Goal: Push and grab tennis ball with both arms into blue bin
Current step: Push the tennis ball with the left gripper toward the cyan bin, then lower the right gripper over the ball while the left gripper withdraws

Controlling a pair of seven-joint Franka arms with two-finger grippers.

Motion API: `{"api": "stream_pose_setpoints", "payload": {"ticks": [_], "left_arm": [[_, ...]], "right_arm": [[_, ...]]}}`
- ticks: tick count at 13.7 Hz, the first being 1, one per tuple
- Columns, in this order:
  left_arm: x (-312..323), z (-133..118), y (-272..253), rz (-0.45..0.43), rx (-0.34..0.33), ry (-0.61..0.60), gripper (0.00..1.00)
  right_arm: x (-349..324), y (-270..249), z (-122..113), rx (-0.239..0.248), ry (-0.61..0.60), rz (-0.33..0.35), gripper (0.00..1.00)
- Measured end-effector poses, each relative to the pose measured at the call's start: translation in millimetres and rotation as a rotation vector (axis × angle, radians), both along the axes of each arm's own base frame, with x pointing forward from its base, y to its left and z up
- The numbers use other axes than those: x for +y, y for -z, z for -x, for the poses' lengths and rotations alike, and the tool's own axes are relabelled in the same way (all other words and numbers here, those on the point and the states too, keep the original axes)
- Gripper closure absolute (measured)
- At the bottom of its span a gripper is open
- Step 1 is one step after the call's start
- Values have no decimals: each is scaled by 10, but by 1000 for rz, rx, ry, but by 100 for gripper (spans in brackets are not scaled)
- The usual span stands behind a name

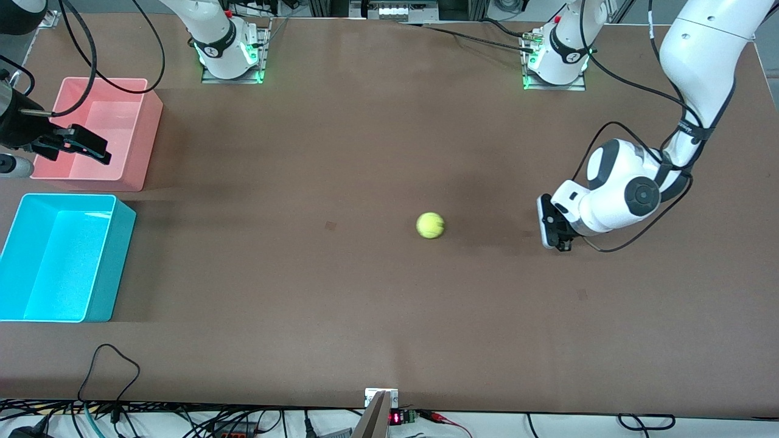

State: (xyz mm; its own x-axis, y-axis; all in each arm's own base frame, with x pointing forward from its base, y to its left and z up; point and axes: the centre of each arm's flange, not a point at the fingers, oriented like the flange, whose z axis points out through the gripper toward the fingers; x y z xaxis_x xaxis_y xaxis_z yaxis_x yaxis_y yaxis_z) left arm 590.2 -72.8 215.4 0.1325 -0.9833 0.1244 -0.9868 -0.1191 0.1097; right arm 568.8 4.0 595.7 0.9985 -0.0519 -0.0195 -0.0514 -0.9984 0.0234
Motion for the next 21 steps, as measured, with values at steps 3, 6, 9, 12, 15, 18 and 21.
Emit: {"api": "stream_pose_setpoints", "payload": {"ticks": [3,6,9,12,15,18,21], "left_arm": [[161,-92,-305,-39,65,-7,99],[295,-247,-789,-79,138,-13,99],[422,-328,-1103,-100,189,-32,99],[623,-380,-1410,-132,252,-115,96],[829,-457,-1814,-185,258,-140,74],[883,-472,-2030,-204,259,-161,44],[885,-423,-2257,-242,250,-264,15]], "right_arm": [[131,-39,0,-8,-18,-20,0],[321,-20,3,-4,-49,-23,0],[373,99,-31,20,-58,-23,0],[462,268,-83,52,-74,-22,0],[698,481,-117,98,-113,-17,0],[787,745,-186,145,-125,-11,0],[779,1053,-257,144,-121,-9,0]]}}
